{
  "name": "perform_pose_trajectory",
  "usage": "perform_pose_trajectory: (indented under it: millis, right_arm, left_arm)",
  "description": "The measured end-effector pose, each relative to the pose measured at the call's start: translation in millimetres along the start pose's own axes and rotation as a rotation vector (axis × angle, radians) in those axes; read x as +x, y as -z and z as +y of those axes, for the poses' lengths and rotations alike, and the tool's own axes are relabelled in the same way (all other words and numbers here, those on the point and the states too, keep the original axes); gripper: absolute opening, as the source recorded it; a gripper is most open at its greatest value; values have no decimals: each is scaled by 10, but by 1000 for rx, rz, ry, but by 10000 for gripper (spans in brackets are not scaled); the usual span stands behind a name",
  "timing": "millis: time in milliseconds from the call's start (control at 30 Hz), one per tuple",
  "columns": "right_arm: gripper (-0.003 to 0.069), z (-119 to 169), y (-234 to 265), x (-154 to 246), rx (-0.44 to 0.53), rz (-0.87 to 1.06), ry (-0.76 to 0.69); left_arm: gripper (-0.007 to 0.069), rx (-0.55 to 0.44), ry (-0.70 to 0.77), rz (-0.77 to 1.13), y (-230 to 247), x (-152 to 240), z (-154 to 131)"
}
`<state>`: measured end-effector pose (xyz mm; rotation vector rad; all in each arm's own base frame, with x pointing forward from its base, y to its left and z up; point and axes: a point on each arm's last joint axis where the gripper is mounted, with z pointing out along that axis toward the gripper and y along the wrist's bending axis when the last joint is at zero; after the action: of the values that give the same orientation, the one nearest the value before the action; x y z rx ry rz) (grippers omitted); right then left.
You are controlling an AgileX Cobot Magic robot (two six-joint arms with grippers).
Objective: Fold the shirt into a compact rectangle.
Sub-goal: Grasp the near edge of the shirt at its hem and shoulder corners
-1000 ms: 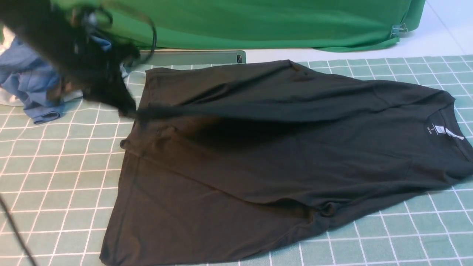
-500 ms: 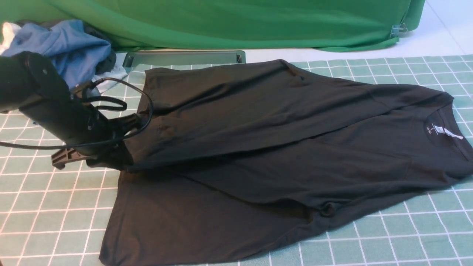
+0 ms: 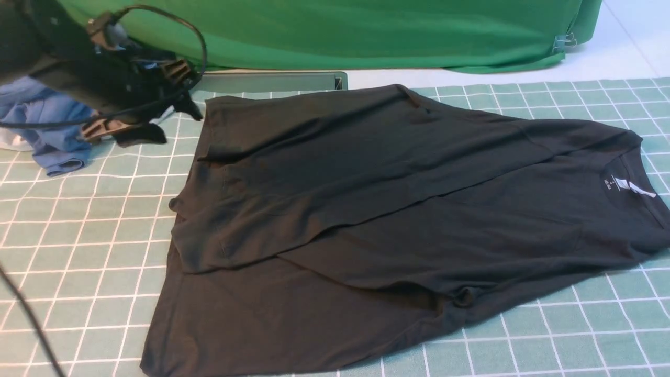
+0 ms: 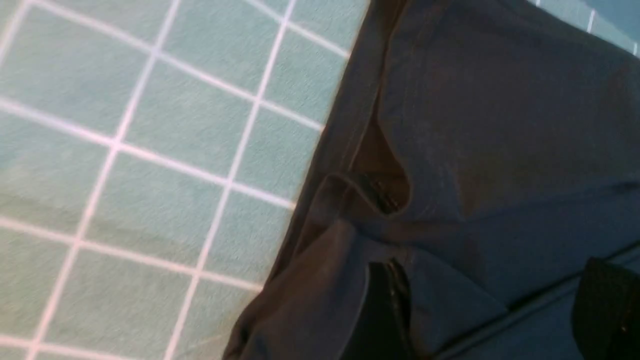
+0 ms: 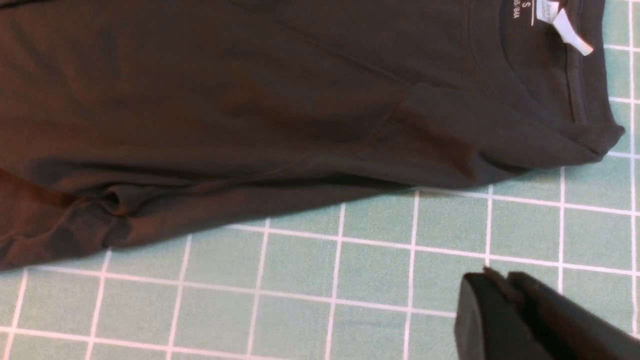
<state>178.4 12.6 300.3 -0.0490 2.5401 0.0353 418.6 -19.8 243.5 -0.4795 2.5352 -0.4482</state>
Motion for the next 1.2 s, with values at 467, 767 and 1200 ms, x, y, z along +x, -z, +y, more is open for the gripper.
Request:
perform_pose_trajectory:
  millis: [467, 767, 1200]
  right_arm:
    - [90, 0, 0, 3, 0, 4, 4]
    - [97, 0, 0, -3, 0, -3, 4]
    - [113, 1, 0, -22, -1, -24, 4]
  left_arm:
    - [15, -105, -153, 391, 419, 248, -8]
    - [16, -150, 10, 529, 654, 1219, 357]
    - [237, -242, 161, 539, 505, 1953, 777]
